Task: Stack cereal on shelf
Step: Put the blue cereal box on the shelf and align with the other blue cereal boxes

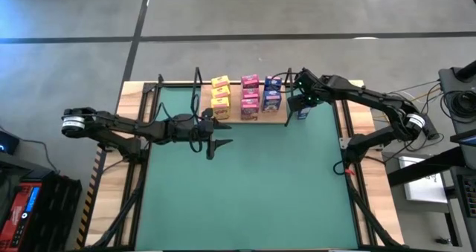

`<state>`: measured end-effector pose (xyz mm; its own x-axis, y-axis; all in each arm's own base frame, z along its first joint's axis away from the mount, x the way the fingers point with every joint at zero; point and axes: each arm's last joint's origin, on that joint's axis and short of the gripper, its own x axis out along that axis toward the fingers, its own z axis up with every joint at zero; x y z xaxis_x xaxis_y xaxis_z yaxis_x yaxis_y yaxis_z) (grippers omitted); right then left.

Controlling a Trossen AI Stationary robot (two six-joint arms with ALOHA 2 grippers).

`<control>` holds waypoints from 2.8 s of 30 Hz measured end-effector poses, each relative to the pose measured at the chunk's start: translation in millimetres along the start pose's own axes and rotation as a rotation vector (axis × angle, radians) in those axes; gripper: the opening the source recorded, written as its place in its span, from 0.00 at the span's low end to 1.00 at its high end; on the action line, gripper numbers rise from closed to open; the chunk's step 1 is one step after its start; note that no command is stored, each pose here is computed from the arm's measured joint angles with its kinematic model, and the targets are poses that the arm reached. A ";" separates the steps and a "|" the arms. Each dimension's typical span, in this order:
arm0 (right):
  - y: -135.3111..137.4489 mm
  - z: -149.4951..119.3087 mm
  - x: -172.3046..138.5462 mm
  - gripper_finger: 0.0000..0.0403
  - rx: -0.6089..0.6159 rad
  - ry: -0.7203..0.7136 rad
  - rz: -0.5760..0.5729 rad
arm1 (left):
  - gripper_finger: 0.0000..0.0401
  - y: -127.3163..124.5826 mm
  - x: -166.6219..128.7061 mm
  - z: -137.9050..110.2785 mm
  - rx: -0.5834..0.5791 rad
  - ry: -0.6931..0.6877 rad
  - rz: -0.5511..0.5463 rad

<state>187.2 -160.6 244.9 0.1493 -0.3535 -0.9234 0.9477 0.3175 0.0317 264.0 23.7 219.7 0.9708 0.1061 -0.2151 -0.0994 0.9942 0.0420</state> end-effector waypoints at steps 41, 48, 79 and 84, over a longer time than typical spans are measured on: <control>39.5 -29.3 -88.9 0.41 -0.367 0.395 0.328 | 0.54 -0.1 0.2 3.3 -0.007 -0.023 -0.006; 69.6 -36.6 -95.5 0.41 -0.544 0.242 0.477 | 0.54 -0.3 0.2 3.3 -0.007 -0.024 -0.007; 102.7 -10.5 -85.5 0.41 -1.011 -0.211 0.562 | 0.54 -2.9 0.2 3.3 -0.005 -0.024 -0.017; 103.8 -10.6 -73.7 0.41 -1.079 -0.183 0.452 | 0.54 -3.3 0.2 3.3 -0.005 -0.023 -0.018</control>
<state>271.5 -92.2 312.2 0.5312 -0.1109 -0.8400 0.0833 0.9934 -0.0785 265.2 20.3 222.7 0.9773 0.0874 -0.1931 -0.0824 0.9960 0.0336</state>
